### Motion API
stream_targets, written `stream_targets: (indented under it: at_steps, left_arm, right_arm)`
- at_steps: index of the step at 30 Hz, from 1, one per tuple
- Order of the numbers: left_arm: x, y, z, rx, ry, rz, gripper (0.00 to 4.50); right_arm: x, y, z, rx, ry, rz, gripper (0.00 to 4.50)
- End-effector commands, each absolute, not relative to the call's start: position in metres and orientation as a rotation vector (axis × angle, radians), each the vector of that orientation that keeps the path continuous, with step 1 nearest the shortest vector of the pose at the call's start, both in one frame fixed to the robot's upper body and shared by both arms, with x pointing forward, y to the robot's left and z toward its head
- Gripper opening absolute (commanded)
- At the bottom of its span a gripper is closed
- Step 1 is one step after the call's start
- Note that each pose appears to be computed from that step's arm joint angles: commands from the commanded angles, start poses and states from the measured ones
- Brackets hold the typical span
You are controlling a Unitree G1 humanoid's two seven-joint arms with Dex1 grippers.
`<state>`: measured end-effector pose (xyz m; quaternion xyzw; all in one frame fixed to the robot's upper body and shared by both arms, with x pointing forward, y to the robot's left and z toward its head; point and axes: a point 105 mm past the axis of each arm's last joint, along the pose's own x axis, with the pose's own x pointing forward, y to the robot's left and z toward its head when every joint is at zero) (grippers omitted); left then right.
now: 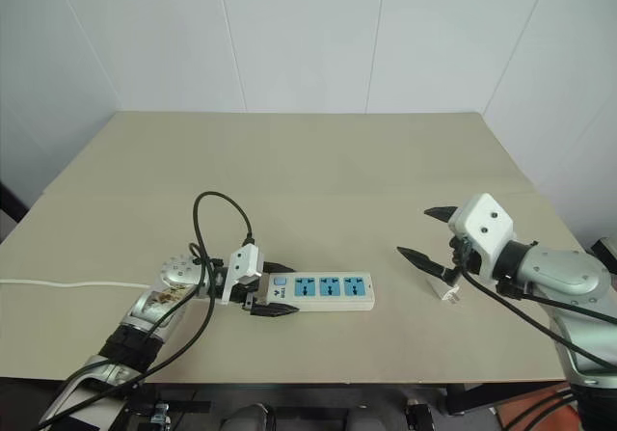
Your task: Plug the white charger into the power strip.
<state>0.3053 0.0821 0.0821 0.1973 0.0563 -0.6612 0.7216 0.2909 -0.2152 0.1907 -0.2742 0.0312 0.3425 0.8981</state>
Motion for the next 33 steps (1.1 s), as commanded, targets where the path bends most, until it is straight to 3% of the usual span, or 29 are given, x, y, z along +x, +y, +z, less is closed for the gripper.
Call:
stream_targets:
  at_steps: [1, 7, 17, 24, 33]
  left_arm:
    - [0.303, 0.08, 0.081, 0.49, 0.11, -1.48, 3.32]
    - [0.3, 0.078, 0.076, 0.487, 0.118, -1.492, 3.32]
    - [0.301, 0.081, 0.062, 0.466, 0.161, -1.448, 3.32]
    - [0.299, 0.078, 0.058, 0.462, 0.168, -1.446, 3.32]
    - [0.298, 0.075, 0.056, 0.455, 0.165, -1.444, 3.32]
  right_arm:
    - [0.293, -0.228, 0.203, -0.523, 0.11, 0.617, 4.5]
    - [0.311, -0.248, 0.198, -0.38, 0.383, 0.434, 4.5]
    - [0.319, -0.253, 0.194, -0.249, 0.678, 0.316, 4.5]
    - [0.313, -0.249, 0.181, -0.257, 0.893, 0.325, 4.5]
    - [0.317, -0.248, 0.162, -0.3, 1.014, 0.355, 4.5]
